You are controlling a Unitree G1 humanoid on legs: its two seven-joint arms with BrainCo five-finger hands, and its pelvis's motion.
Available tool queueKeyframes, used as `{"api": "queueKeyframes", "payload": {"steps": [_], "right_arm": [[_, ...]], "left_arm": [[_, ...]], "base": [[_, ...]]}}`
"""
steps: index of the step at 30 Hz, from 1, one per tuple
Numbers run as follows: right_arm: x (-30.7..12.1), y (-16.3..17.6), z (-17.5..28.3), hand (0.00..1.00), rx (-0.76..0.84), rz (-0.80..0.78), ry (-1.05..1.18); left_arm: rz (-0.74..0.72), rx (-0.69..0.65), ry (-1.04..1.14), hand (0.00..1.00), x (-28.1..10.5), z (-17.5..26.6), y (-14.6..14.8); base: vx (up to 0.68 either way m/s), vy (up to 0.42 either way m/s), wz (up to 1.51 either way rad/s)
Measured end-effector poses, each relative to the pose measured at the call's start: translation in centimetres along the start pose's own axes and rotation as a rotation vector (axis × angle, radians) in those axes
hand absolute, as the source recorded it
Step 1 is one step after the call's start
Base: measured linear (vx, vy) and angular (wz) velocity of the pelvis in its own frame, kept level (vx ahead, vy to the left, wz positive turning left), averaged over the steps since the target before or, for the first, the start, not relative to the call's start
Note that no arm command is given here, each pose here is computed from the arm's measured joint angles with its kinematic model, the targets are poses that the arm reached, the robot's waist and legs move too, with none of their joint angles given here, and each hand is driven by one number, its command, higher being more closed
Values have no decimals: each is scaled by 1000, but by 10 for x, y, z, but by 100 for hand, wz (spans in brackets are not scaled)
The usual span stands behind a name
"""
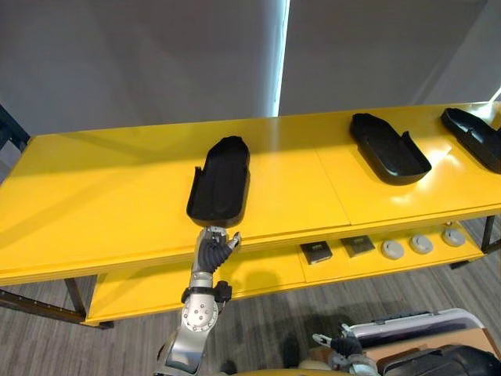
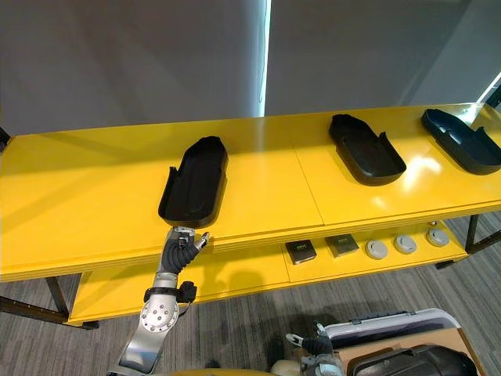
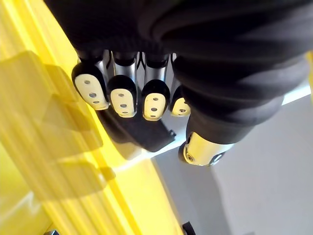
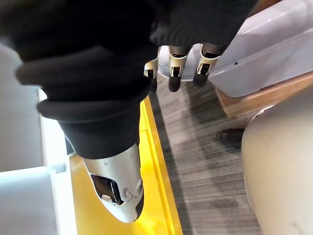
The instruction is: Walk over and take plastic housings, then place them on the shelf
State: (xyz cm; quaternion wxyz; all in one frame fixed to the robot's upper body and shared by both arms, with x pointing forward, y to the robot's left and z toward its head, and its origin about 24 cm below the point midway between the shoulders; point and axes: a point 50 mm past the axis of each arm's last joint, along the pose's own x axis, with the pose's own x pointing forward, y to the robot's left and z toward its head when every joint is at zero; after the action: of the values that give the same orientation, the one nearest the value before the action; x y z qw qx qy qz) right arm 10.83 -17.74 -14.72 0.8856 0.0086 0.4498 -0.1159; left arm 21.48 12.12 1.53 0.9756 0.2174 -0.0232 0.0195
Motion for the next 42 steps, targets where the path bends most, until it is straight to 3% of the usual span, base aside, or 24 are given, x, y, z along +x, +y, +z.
{"api": "queueKeyframes", "payload": {"steps": [15,42], "right_arm": [[1,-2,3,0,-15,-4,-9],[3,2,9,0,-9,7,-25]], "left_arm": [[20,183,-103,100,31,15,2],[23,253,-106,100,70,21,3]], "base": [[0,0,-4],[-9,-1,-2]]}}
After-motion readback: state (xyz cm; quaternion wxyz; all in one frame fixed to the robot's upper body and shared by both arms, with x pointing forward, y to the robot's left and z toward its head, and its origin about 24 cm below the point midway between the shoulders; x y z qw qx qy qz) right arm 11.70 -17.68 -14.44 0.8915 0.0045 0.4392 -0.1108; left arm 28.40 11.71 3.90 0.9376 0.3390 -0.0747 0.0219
